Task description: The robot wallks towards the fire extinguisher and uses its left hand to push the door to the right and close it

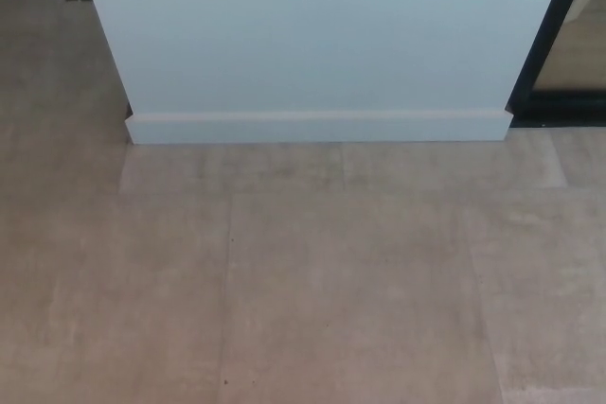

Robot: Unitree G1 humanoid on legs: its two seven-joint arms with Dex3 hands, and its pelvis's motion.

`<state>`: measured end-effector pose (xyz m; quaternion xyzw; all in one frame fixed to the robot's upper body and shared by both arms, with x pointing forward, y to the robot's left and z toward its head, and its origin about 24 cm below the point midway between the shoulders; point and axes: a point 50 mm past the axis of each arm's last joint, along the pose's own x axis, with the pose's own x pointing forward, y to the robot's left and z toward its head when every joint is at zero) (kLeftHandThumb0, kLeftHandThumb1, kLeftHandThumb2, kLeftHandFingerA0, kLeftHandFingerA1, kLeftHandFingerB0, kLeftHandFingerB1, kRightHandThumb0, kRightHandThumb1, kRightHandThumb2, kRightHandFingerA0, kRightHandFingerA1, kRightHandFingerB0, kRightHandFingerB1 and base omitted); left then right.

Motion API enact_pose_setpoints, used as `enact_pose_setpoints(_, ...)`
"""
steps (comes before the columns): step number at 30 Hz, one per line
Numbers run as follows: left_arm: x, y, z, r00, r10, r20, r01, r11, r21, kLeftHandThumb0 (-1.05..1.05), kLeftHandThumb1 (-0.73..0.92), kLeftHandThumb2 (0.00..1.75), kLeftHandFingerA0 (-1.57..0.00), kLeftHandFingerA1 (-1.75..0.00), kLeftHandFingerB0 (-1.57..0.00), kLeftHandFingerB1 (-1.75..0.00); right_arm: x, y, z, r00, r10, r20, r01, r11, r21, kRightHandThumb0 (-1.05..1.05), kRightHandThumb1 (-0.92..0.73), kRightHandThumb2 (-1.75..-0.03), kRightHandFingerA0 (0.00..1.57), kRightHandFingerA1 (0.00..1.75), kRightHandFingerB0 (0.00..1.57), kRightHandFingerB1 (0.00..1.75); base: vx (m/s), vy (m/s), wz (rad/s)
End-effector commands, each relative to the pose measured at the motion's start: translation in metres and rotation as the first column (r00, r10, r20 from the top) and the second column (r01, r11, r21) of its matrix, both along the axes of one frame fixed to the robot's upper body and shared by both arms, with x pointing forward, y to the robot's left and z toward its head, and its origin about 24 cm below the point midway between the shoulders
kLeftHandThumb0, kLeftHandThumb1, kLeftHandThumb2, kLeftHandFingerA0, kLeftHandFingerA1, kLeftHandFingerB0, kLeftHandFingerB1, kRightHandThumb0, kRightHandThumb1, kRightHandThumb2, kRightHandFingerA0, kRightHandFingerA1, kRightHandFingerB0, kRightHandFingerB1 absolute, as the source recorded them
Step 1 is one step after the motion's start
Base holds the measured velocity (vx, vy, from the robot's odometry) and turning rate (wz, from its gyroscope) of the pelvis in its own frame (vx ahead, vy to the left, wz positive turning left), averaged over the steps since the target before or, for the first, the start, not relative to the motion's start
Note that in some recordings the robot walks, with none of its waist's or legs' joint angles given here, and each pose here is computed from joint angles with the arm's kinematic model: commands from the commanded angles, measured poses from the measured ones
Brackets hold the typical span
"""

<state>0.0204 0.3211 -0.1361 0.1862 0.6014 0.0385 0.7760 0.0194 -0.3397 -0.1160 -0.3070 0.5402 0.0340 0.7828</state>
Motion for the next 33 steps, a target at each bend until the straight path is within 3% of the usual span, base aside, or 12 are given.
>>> enact_pose_setpoints(1, 0.009, 0.006, 0.005, 0.998, 0.015, 0.068, -0.017, 1.0, 0.024, -0.61, 0.35, 0.73, -0.29, -0.52, -0.27, -0.44, 0.015, -0.01, 0.011, 0.995, 0.004, 0.101, -0.001, 1.0, -0.031, -0.59, -0.37, -0.71, 0.14, 0.53, 0.09, 0.42, 0.0, 0.0, 0.0)
enact_pose_setpoints(3, 0.016, 0.01, 0.008, 0.993, 0.037, 0.109, -0.04, 0.999, 0.022, -0.54, 0.43, 0.53, -0.26, -0.48, -0.29, -0.35, 0.023, -0.016, 0.018, 0.989, -0.022, 0.146, 0.027, 0.999, -0.029, -0.63, -0.38, -0.73, 0.14, 0.52, 0.09, 0.42, 0.0, 0.0, 0.0)
enact_pose_setpoints(7, 0.022, 0.017, 0.012, 0.988, 0.069, 0.14, -0.073, 0.997, 0.023, -0.58, 0.34, 0.71, -0.23, -0.53, -0.21, -0.44, 0.028, -0.022, 0.023, 0.981, -0.057, 0.183, 0.062, 0.998, -0.023, -0.61, -0.38, -0.72, 0.2, 0.53, 0.1, 0.4, 0.0, 0.0, 0.0)
enact_pose_setpoints(18, 0.026, 0.019, 0.015, 0.978, 0.095, 0.183, -0.099, 0.995, 0.011, -0.52, 0.44, 0.53, -0.25, -0.47, -0.27, -0.36, 0.025, -0.022, 0.023, 0.981, -0.071, 0.183, 0.076, 0.997, -0.018, -0.62, -0.37, -0.73, 0.16, 0.51, 0.05, 0.4, 0.01, -0.008, 0.04)
enact_pose_setpoints(19, 0.027, 0.019, 0.015, 0.975, 0.117, 0.188, -0.12, 0.993, 0.002, -0.51, 0.35, 0.7, -0.26, -0.53, -0.21, -0.45, 0.026, -0.022, 0.023, 0.979, -0.076, 0.189, 0.08, 0.997, -0.017, -0.59, -0.45, -0.55, 0.19, 0.47, 0.09, 0.3, -0.04, 0.069, 0.2)
enact_pose_setpoints(22, 0.03, 0.019, 0.015, 0.967, 0.157, 0.2, -0.156, 0.988, -0.019, -0.5, 0.34, 0.7, -0.26, -0.54, -0.22, -0.45, 0.03, -0.023, 0.023, 0.978, -0.081, 0.195, 0.087, 0.996, -0.025, -0.62, -0.37, -0.74, 0.18, 0.54, 0.03, 0.36, -0.03, 0.05, -0.07)
enact_pose_setpoints(24, 0.031, 0.018, 0.015, 0.969, 0.146, 0.201, -0.144, 0.989, -0.021, -0.54, 0.34, 0.71, -0.26, -0.54, -0.22, -0.46, 0.031, -0.022, 0.022, 0.976, -0.089, 0.197, 0.095, 0.995, -0.021, -0.59, -0.45, -0.55, 0.24, 0.49, 0.1, 0.3, 0.05, 0.056, -0.08)
enact_pose_setpoints(25, 0.032, 0.017, 0.014, 0.97, 0.139, 0.202, -0.138, 0.99, -0.019, -0.58, 0.33, 0.72, -0.27, -0.52, -0.23, -0.45, 0.032, -0.021, 0.022, 0.976, -0.088, 0.198, 0.094, 0.995, -0.02, -0.61, -0.37, -0.74, 0.17, 0.53, 0.05, 0.35, 0.02, 0.122, -0.1)
enact_pose_setpoints(28, 0.033, 0.015, 0.014, 0.971, 0.123, 0.203, -0.122, 0.992, -0.021, -0.58, 0.33, 0.72, -0.26, -0.53, -0.24, -0.45, 0.034, -0.02, 0.022, 0.977, -0.079, 0.198, 0.085, 0.996, -0.024, -0.61, -0.37, -0.74, 0.17, 0.54, 0.03, 0.36, 0.1, 0.194, 0.37)
enact_pose_setpoints(29, 0.033, 0.015, 0.014, 0.971, 0.127, 0.205, -0.125, 0.992, -0.021, -0.55, 0.33, 0.71, -0.26, -0.53, -0.24, -0.45, 0.035, -0.02, 0.022, 0.978, -0.073, 0.196, 0.08, 0.996, -0.028, -0.59, -0.46, -0.55, 0.19, 0.49, 0.1, 0.31, 0.15, 0.316, -0.49)
enact_pose_setpoints(32, 0.034, 0.015, 0.014, 0.969, 0.132, 0.208, -0.13, 0.991, -0.022, -0.55, 0.33, 0.71, -0.26, -0.53, -0.24, -0.45, 0.035, -0.019, 0.022, 0.979, -0.064, 0.193, 0.072, 0.997, -0.034, -0.59, -0.46, -0.55, 0.19, 0.49, 0.1, 0.31, 0.22, 0.399, -0.03)
enact_pose_setpoints(33, 0.033, 0.016, 0.014, 0.97, 0.132, 0.206, -0.131, 0.991, -0.017, -0.55, 0.34, 0.71, -0.26, -0.52, -0.24, -0.45, 0.034, -0.02, 0.022, 0.979, -0.069, 0.191, 0.076, 0.997, -0.03, -0.62, -0.38, -0.72, 0.14, 0.51, 0.05, 0.4, 0.18, 0.252, -0.02)
